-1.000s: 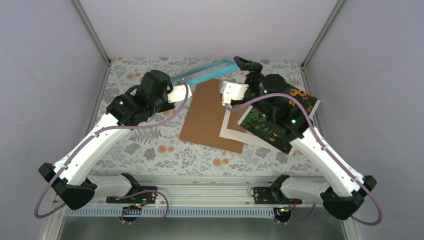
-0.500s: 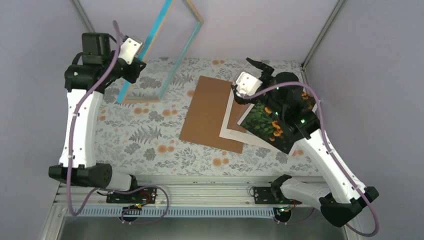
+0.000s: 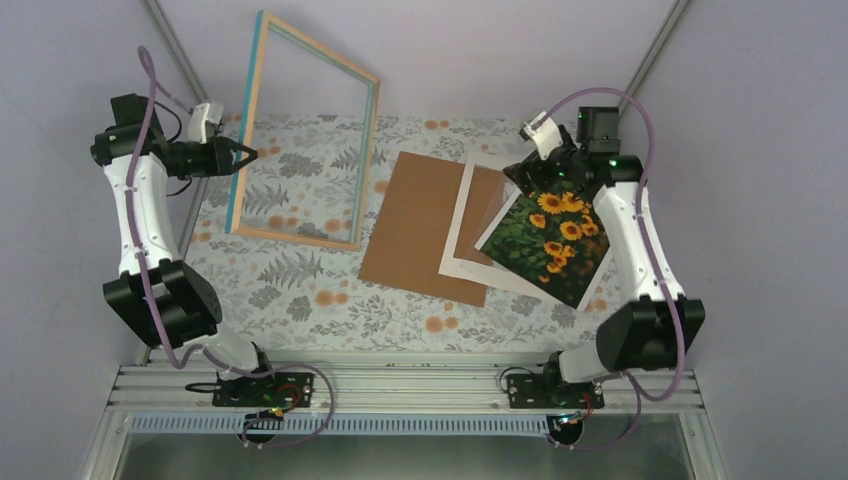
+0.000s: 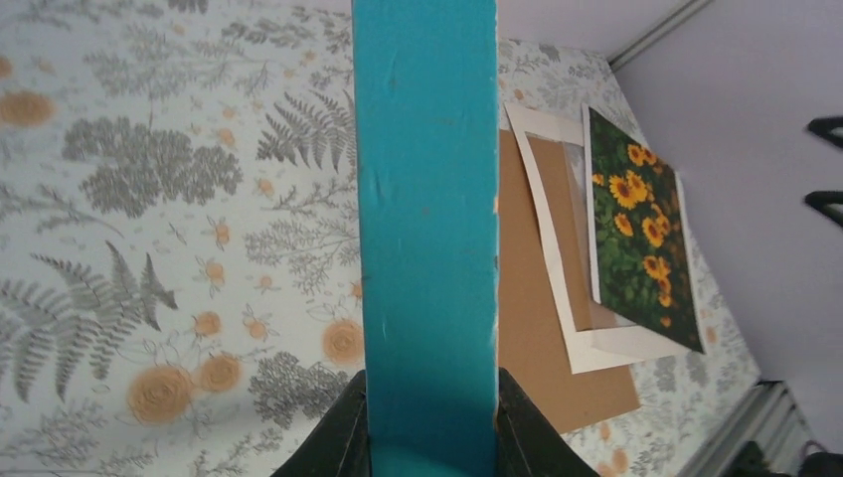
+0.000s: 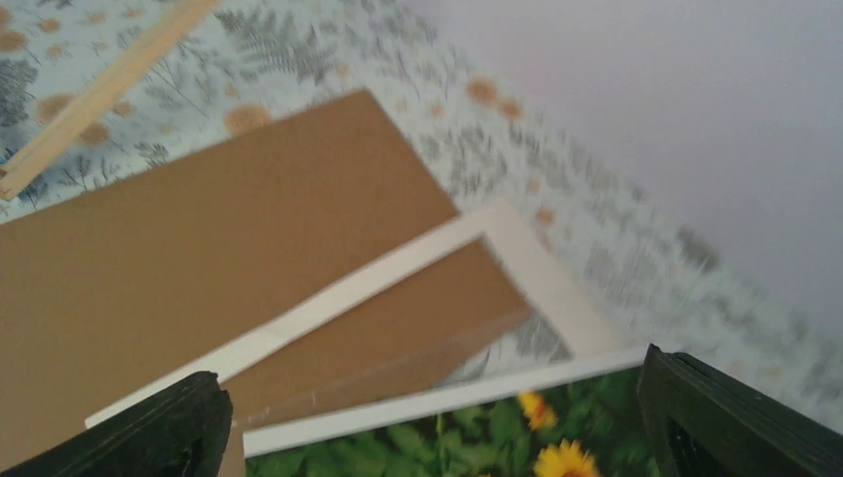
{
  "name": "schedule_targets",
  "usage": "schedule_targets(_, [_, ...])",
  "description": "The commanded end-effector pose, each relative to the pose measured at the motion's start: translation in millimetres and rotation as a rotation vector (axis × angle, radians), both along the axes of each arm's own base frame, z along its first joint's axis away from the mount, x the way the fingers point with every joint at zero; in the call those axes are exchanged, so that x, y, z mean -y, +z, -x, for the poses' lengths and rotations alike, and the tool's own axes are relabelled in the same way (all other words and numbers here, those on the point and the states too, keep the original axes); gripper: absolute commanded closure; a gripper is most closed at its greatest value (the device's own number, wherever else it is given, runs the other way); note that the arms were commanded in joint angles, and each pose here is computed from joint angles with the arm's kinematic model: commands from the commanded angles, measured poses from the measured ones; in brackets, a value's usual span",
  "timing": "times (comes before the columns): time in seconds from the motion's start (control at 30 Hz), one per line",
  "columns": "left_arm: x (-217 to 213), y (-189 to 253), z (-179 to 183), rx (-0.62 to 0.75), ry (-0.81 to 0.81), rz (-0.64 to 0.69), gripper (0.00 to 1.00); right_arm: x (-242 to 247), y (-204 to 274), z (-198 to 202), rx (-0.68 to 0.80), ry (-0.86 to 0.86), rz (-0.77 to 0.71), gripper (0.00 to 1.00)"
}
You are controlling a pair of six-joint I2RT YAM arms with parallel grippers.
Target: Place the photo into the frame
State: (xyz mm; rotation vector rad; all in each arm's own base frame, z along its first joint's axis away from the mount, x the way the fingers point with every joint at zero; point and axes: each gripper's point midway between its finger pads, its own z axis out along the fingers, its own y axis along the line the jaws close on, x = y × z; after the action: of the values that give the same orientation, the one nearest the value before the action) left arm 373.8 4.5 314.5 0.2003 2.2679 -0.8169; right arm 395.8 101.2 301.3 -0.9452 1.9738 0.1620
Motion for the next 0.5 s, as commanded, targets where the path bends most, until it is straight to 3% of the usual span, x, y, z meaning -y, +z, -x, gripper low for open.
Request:
schedule_targets(0.0, [-14.8, -24.8, -0.4, -0.039, -0.01, 0.079, 0.98, 25.7, -35.5, 4.8, -0.243, -0.034, -0.152, 0.0])
schedule_targets(0.17, [-38.6, -62.1, -5.3, -0.135, 0.01, 0.071, 0.98, 60.0, -57.6, -0.1, -0.319, -0.1, -0.221, 0.0])
schedule_targets(0.47, [-75.3, -117.7, 8.7, -0.248, 0.003, -0.002, 0.98, 65.6, -76.9, 0.8, -0.362, -0.111, -0.244, 0.0])
